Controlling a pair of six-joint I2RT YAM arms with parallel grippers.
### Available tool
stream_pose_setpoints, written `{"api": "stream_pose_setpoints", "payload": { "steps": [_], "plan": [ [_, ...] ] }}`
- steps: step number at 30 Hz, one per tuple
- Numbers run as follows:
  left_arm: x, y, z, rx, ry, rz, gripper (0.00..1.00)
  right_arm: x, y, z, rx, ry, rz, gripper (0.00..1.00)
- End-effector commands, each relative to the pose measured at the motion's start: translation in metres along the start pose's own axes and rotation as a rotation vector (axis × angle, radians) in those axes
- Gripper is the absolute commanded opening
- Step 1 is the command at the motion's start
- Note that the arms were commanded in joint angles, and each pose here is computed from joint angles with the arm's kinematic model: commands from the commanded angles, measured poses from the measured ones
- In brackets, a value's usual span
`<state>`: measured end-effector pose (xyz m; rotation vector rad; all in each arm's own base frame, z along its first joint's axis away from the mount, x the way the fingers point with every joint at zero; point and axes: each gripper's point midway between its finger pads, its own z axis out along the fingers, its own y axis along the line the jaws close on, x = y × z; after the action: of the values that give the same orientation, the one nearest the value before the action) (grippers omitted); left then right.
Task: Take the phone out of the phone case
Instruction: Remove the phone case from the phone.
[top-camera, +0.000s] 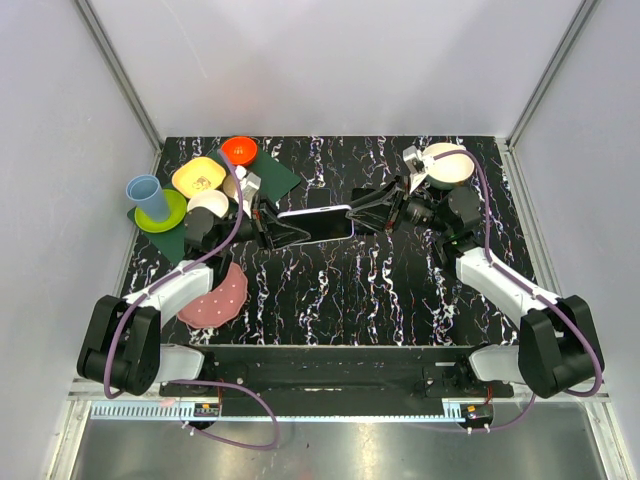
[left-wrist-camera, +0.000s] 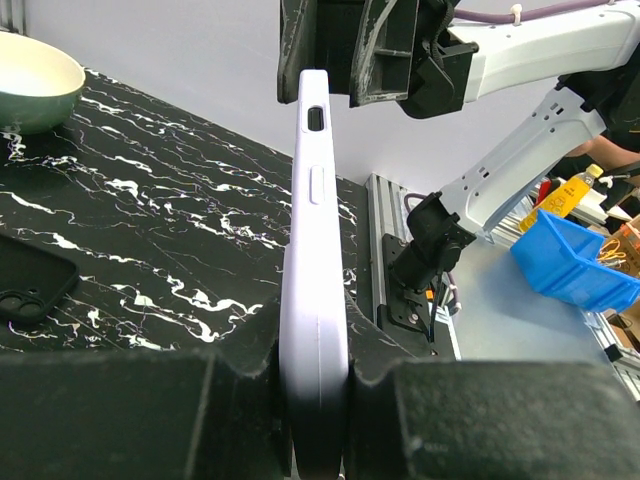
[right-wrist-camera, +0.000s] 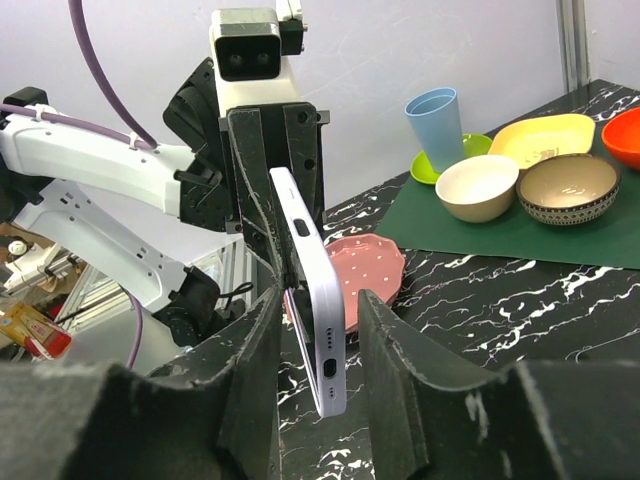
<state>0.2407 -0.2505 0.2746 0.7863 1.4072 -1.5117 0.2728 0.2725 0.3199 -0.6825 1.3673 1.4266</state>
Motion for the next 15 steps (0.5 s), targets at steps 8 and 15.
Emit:
{"api": "stream_pose_setpoints", "payload": {
  "steps": [8, 15],
  "plan": [
    [-0.0109, -0.0157, 0.0053, 0.076, -0.007, 0.135, 0.00, -0.0086, 0.0124, -0.0009, -0.053, -0.035, -0.009, 0.24],
    [-0.0117, -0.0167, 0.0050, 0.075, -0.009, 0.147, 0.00, -0.0067, 0.0150, -0.0015, -0.068, -0.023, -0.009, 0.14]
  ]
}}
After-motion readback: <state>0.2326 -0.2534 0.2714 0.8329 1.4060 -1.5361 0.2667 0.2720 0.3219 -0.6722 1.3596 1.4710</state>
